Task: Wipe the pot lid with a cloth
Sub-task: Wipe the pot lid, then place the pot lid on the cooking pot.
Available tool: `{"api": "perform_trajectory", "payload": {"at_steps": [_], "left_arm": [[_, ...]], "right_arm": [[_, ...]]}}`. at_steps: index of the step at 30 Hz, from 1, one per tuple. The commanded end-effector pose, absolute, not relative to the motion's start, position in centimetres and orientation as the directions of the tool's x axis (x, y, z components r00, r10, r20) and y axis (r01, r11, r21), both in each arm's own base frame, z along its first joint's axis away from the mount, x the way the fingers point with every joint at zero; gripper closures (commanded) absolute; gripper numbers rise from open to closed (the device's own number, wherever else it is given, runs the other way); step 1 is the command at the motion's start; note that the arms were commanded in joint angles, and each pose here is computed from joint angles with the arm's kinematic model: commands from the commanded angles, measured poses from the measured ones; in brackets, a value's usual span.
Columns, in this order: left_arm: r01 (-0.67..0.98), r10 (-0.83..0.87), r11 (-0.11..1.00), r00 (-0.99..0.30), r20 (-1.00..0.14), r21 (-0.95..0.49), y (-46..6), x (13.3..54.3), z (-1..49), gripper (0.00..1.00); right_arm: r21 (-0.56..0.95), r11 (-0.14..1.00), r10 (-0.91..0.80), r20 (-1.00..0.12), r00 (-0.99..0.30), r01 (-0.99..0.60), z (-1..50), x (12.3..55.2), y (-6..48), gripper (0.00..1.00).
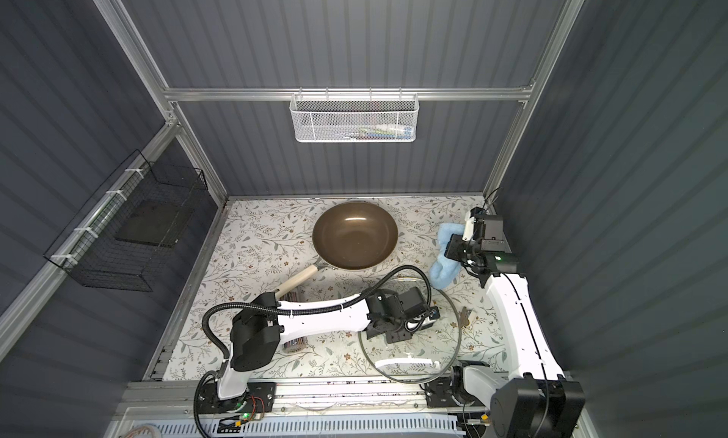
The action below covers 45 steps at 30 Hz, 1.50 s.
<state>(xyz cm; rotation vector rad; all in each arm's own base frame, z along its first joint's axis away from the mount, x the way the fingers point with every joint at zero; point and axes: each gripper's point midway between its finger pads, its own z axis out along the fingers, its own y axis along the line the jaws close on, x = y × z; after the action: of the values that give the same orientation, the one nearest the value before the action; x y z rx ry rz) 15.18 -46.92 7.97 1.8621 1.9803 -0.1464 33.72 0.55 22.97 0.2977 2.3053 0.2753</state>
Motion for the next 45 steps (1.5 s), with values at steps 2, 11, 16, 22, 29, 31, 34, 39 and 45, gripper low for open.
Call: {"api": "perform_trajectory", "payload": {"at_steps": [2,11,16,22,29,31,34,39,45], "left_arm": [[0.948,0.971,0.105,-0.032,-0.238,0.299,-44.7,17.2,4.8,0.81],[0.939,0.905,0.2,-0.068,-0.42,0.279,-47.1,18.9,10.7,1.0],[0.937,0.786,0.256,-0.058,-0.616,0.239,-48.6,19.7,19.7,1.0],[0.914,0.685,0.335,-0.067,-0.726,0.231,-47.3,22.6,27.3,1.0],[0.777,0.736,0.442,-0.028,-0.676,0.449,-44.8,29.8,29.2,1.0],[0.753,0.756,0.457,-0.048,-0.653,0.474,-44.2,32.2,28.5,1.0],[0.73,0.774,0.479,-0.091,-0.626,0.487,-43.3,35.9,27.2,1.0],[0.711,0.777,0.522,-0.169,-0.606,0.471,-41.5,41.5,25.0,1.0],[0.687,0.776,0.559,-0.238,-0.584,0.464,-39.2,45.9,22.7,1.0]], "right_arm": [[0.284,0.948,0.307,-0.692,-0.653,0.144,23.1,33.8,0.1,0.99],[0.262,0.943,0.331,-0.679,-0.655,0.206,22.0,34.4,-1.1,1.0],[0.26,0.929,0.371,-0.679,-0.634,0.265,21.9,34.8,-2.4,0.99],[0.268,0.913,0.404,-0.694,-0.595,0.307,22.8,35.2,-4.3,0.98],[0.272,0.908,0.418,-0.647,-0.638,0.319,20.2,36.0,-4.4,0.99],[0.271,0.907,0.421,-0.632,-0.651,0.323,19.5,36.2,-4.4,0.99],[0.262,0.906,0.421,-0.622,-0.66,0.332,18.7,36.5,-4.6,0.99],[0.248,0.903,0.428,-0.584,-0.69,0.35,16.6,36.7,-4.7,0.99],[0.244,0.901,0.434,-0.543,-0.719,0.359,14.4,36.9,-4.6,0.99]]}}
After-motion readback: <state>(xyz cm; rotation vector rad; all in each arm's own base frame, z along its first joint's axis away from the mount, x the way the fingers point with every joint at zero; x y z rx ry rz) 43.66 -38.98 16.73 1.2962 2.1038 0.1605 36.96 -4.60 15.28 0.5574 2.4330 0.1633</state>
